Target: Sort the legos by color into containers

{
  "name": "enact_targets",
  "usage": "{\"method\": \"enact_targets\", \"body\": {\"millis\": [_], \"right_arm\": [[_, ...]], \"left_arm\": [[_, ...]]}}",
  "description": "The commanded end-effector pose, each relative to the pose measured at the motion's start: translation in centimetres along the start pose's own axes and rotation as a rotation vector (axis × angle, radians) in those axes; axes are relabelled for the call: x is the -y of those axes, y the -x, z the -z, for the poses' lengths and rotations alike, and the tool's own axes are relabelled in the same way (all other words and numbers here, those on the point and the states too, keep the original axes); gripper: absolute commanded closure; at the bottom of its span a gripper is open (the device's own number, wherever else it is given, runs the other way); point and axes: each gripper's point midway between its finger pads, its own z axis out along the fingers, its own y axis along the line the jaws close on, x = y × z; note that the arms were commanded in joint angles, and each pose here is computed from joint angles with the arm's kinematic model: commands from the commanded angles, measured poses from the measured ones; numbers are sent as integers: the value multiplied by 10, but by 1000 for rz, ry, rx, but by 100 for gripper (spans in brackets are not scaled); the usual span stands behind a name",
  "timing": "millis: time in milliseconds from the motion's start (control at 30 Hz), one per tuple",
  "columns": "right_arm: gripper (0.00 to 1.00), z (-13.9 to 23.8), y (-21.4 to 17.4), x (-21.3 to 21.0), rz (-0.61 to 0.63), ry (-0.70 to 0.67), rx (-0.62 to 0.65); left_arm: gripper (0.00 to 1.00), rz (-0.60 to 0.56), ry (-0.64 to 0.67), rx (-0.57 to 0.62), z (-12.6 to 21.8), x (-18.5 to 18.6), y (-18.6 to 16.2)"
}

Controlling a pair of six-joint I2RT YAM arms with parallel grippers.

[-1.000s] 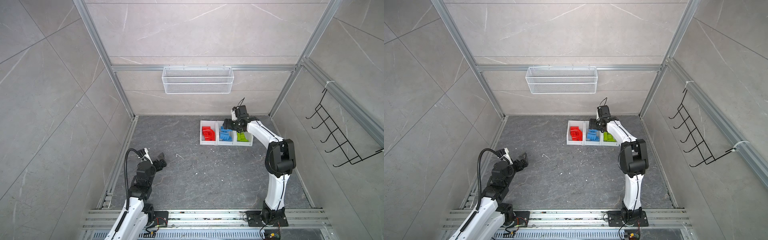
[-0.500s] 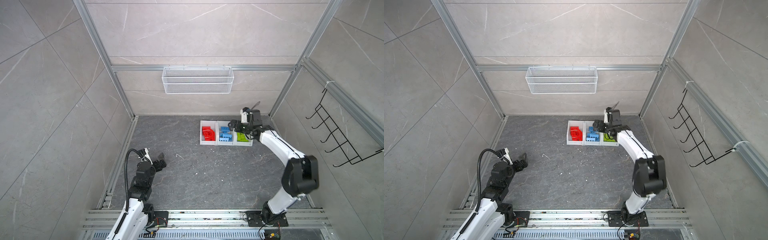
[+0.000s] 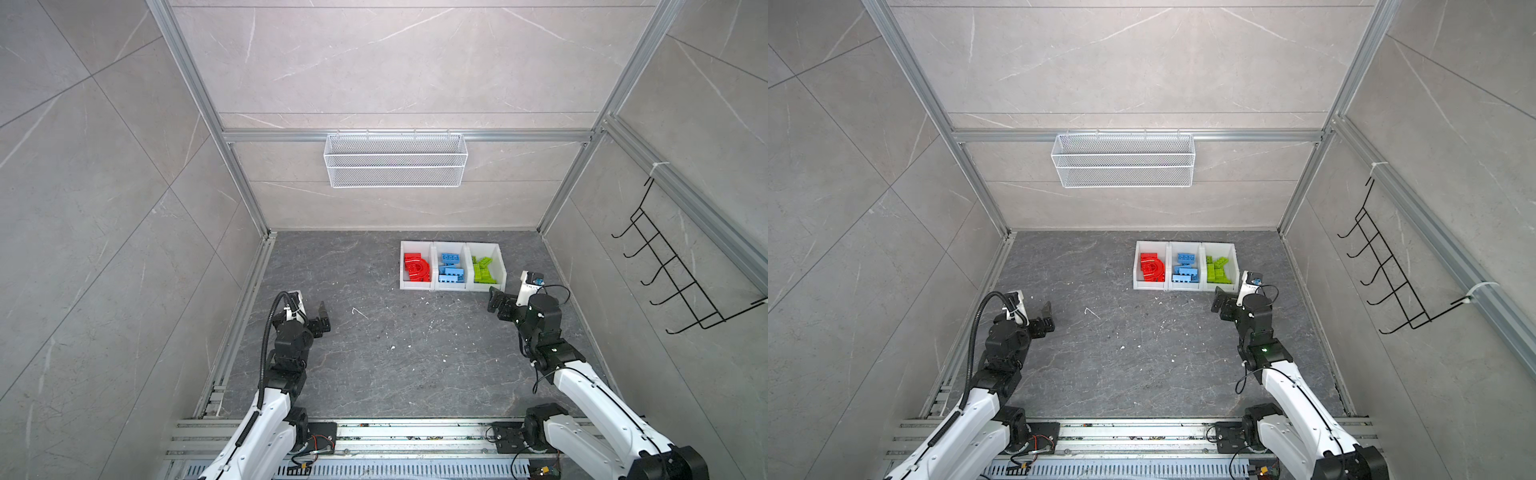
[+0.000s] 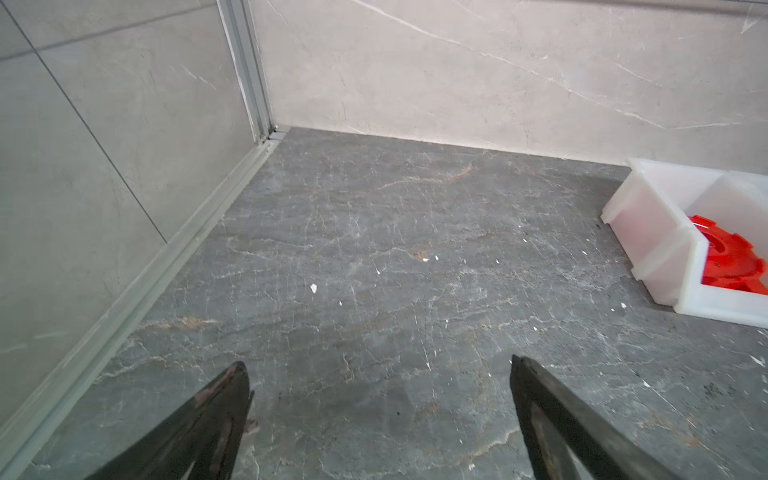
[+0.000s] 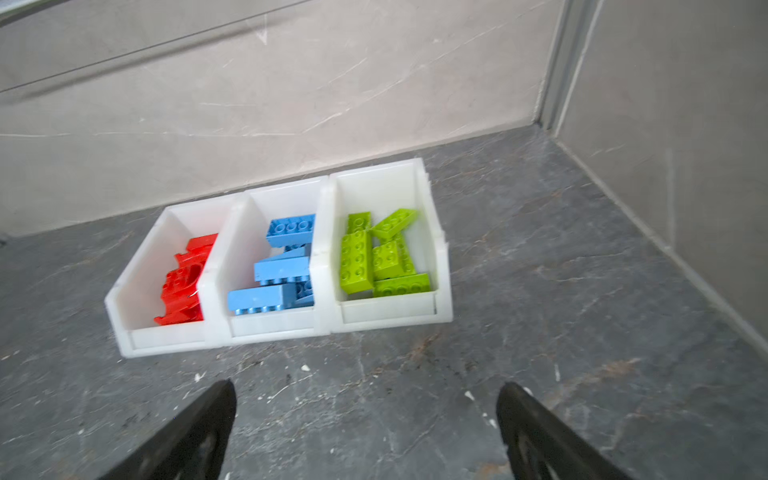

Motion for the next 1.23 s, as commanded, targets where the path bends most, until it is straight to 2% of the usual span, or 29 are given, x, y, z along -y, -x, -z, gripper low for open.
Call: {"method": "enact_targets", "body": {"millis": [0, 133, 200, 233, 267, 333, 400, 500, 600, 633, 667, 1200], "right_arm": [[0, -1, 2, 16, 42, -89, 59], [0, -21, -9, 16, 84, -102, 38], [0, -32, -16, 17, 110, -104, 64], [0, -37, -16, 14, 124, -87, 106], [0, -42, -21, 14, 191, -92, 103], [0, -49, -34, 19, 192, -118, 98], [0, -50, -35, 19, 205, -108, 173], [0, -59, -48, 23, 196, -122, 138], [0, -66, -51, 23, 209, -121, 157], [0, -66, -56, 24, 206, -126, 118], [0, -70, -57, 23, 198, -116, 87], [0, -78, -57, 27, 179, -103, 66]], "left_arm": [[0, -61, 64, 68, -9, -9, 14], [0, -66, 107, 57, -22, -15, 4], [0, -31, 97, 60, -34, -19, 2], [0, -46, 83, 29, -43, -20, -2], [0, -48, 109, -20, -51, -25, -9], [0, -61, 121, -47, -64, -28, -20], [1, -75, 113, -47, -76, -28, -28], [0, -62, 88, -100, -91, -29, -43], [0, -23, 118, -101, -96, -40, -49], [0, -17, 111, -129, -95, -39, -51], [0, -19, 114, -115, -96, -40, -50], [0, -19, 110, -120, -95, -40, -51]]}}
